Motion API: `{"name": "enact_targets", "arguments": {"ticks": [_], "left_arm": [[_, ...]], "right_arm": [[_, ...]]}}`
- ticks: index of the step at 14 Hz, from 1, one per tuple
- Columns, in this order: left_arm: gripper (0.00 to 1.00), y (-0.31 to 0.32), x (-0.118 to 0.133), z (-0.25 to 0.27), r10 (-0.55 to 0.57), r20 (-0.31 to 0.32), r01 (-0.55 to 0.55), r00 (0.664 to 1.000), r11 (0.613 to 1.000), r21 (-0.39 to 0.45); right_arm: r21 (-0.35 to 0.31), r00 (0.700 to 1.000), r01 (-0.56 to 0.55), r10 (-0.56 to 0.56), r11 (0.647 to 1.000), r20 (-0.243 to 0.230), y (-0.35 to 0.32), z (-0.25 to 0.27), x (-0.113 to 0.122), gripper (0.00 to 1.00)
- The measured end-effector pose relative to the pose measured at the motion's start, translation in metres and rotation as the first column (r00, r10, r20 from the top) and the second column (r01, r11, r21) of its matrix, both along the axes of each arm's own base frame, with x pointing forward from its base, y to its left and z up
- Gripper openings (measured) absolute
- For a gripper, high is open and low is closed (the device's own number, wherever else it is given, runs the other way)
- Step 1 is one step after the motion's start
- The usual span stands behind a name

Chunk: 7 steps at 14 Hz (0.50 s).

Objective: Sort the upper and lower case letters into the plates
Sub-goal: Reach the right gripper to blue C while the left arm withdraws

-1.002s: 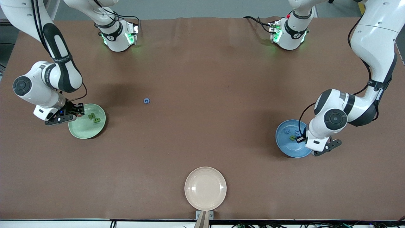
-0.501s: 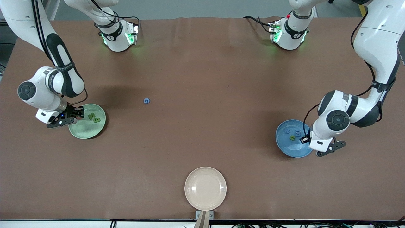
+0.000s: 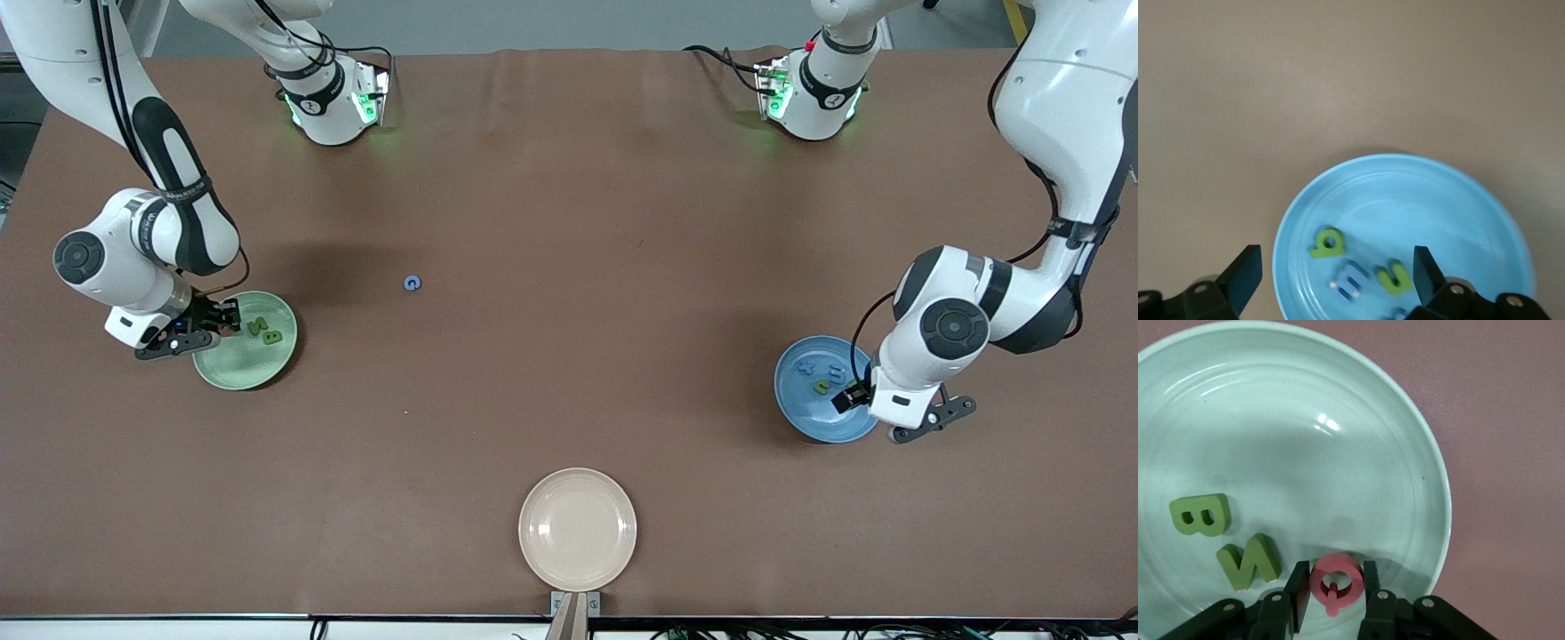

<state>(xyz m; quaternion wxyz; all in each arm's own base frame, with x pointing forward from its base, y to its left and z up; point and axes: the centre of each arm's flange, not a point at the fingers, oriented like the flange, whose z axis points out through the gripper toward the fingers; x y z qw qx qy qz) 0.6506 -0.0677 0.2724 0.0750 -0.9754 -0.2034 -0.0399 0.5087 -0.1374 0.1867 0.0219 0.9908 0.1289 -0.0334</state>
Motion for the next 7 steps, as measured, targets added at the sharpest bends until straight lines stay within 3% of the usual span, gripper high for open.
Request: {"name": "enact_targets", "arguments": {"ticks": [2, 5, 6, 7], "left_arm": [[1.00, -0.012, 0.006, 0.042, 0.007, 0.060, -0.006, 0.998, 1.000, -0.019], [1.00, -0.034, 0.011, 0.109, -0.015, 0.134, 0.017, 0.991, 1.000, -0.012], [1.00, -0.039, 0.012, 0.131, -0.040, 0.140, 0.040, 0.989, 0.999, 0.003], [1.00, -0.040, 0.012, 0.149, -0.071, 0.133, 0.069, 0.989, 0.997, 0.024]], "right_arm": [[0.004, 1.000, -0.001, 0.001, 1.000, -0.007, 0.001, 0.001, 0.001, 0.61], [0.037, 0.998, -0.007, 0.010, 0.999, -0.057, 0.010, 0.016, 0.004, 0.90], [0.048, 0.998, -0.015, 0.018, 0.999, -0.058, 0.020, 0.028, 0.008, 0.98], [0.057, 0.998, -0.009, 0.012, 0.998, -0.057, 0.034, 0.041, 0.011, 0.99]]}}
